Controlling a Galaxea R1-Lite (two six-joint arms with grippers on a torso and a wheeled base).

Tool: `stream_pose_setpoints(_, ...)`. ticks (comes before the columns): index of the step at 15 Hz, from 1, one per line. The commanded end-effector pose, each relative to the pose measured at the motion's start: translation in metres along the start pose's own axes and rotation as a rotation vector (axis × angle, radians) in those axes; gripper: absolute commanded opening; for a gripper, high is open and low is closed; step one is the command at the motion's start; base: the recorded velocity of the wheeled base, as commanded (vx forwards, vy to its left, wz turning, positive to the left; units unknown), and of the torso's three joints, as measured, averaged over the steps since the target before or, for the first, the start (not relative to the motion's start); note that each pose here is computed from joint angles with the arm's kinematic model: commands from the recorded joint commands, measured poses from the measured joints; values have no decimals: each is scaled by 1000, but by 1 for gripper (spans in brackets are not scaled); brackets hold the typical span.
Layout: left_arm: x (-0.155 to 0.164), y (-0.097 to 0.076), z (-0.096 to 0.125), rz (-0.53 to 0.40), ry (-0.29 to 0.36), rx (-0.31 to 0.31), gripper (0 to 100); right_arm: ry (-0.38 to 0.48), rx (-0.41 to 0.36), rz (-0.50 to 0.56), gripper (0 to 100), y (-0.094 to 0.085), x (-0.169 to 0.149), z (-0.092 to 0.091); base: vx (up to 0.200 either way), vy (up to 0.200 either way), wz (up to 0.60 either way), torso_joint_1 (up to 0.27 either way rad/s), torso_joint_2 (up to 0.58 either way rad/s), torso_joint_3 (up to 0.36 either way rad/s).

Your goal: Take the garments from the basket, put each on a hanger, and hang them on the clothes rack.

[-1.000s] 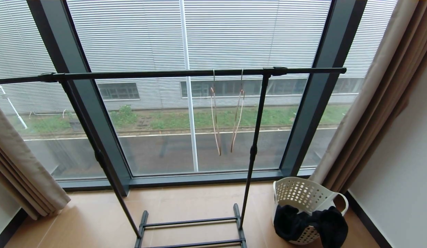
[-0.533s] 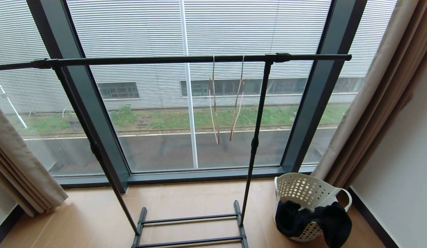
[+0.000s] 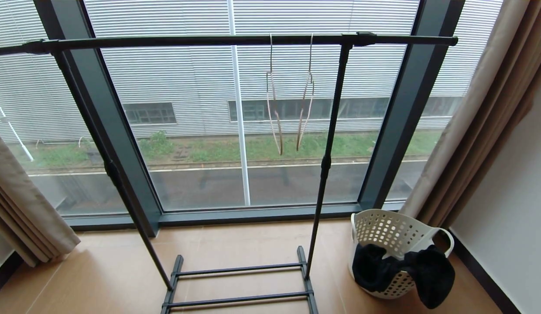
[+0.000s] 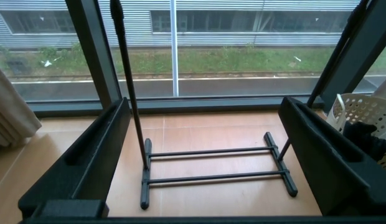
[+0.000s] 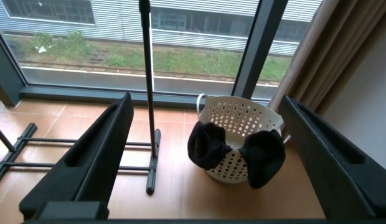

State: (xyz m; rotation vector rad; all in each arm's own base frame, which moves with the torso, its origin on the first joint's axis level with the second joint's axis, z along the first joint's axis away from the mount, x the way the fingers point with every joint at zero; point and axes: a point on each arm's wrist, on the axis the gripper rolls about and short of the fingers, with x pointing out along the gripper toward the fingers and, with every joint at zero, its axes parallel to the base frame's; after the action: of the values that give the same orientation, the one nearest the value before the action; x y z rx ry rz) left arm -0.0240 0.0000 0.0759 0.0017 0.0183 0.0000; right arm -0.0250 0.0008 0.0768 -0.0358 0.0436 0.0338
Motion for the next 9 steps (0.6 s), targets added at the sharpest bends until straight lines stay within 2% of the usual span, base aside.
stream_pose_setpoints(1,0,0,0,0,2,0,100,0,0,1,100,0,0,0,0,0,0,-237,515,281)
stream_pose_setpoints(9,0,0,0,0,2,0,100,0,1,1,100,0,0,0,0,0,0,-212,497,285)
